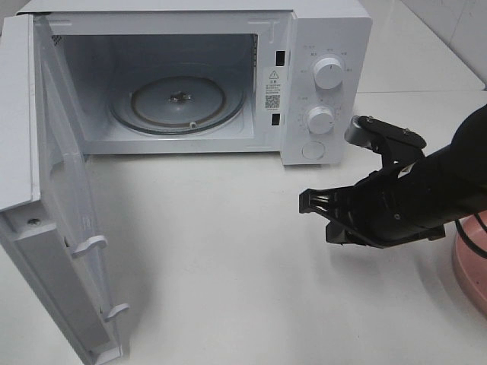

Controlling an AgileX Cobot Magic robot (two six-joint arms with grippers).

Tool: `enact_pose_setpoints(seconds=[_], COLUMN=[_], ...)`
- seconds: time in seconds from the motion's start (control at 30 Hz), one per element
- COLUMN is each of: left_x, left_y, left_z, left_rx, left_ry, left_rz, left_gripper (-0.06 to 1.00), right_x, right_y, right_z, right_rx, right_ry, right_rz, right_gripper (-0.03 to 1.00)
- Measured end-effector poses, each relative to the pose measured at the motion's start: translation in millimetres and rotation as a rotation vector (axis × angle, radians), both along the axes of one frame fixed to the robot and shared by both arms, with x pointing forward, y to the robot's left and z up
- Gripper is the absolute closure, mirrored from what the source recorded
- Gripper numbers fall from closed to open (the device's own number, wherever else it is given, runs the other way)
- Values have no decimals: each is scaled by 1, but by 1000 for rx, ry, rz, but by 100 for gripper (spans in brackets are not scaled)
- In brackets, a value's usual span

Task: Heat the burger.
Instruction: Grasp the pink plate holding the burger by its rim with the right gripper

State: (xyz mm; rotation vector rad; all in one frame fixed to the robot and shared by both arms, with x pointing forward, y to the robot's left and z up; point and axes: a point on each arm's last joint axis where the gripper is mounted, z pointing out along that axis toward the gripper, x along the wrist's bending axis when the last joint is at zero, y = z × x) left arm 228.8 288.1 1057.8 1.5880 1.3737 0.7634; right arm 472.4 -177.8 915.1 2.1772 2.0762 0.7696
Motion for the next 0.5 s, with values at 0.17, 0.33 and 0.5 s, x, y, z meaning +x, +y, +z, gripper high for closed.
enact_pose_setpoints(seconds=[0.17,0.33,0.5], left_x=[0,0,0], left_y=[0,0,0], left_z=[0,0,0], left_rx=[0,0,0], left_ry=[0,0,0], left_rz=[0,0,0], left_gripper=[-4,-4,-4], right_x=[-8,-17,-25], right_y=[-9,-20,-27], right_z=[12,25,39], right_rx=[-62,-130,-217], right_ry=[6,25,75], right_rz=[151,256,342], right_gripper=[92,90,89])
